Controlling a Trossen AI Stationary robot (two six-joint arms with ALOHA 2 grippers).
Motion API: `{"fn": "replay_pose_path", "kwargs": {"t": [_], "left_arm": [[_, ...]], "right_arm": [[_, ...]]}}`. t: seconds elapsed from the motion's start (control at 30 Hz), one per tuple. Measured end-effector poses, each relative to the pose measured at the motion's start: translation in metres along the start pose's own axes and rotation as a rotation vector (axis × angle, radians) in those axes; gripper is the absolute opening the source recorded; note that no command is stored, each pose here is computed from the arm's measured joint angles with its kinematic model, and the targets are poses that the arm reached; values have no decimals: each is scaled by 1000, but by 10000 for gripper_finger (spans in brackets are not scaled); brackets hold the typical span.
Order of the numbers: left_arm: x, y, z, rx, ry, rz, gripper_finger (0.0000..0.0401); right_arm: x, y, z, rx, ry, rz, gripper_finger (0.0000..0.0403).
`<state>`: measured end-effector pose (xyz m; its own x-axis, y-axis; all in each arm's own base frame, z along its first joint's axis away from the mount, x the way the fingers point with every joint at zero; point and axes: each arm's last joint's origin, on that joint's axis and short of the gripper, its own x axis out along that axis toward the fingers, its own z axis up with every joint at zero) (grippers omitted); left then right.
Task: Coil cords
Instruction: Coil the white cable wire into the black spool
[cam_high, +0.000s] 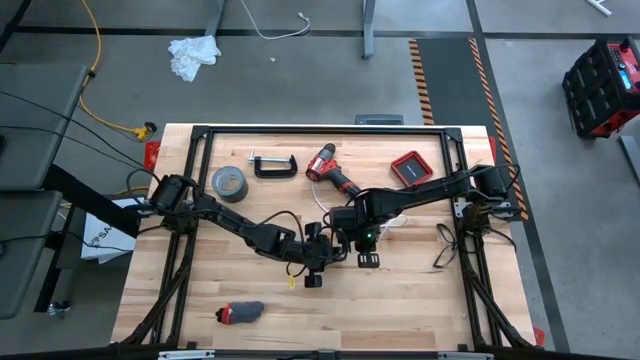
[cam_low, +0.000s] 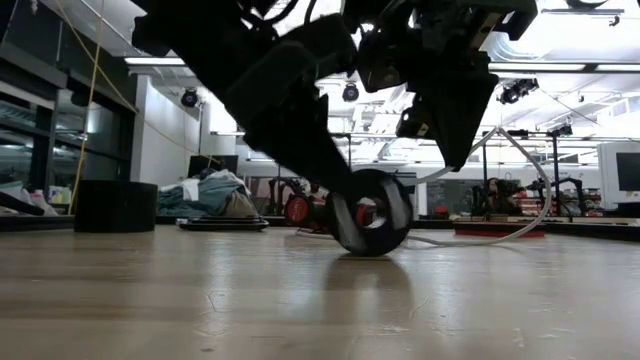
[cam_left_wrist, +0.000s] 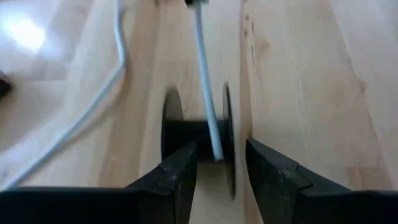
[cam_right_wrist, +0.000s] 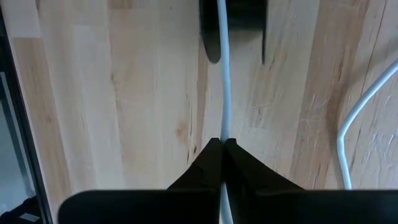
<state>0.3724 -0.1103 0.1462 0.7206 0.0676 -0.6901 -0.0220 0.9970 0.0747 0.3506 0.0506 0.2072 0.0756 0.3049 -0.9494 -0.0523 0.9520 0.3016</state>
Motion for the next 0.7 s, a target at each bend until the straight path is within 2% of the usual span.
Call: {"fn": "replay_pose_path", "kwargs": {"t": [0.7], "left_arm": [[-2,2,1,5,3,35,134]], "right_arm": [[0,0,1,9,-10,17,0]]}}
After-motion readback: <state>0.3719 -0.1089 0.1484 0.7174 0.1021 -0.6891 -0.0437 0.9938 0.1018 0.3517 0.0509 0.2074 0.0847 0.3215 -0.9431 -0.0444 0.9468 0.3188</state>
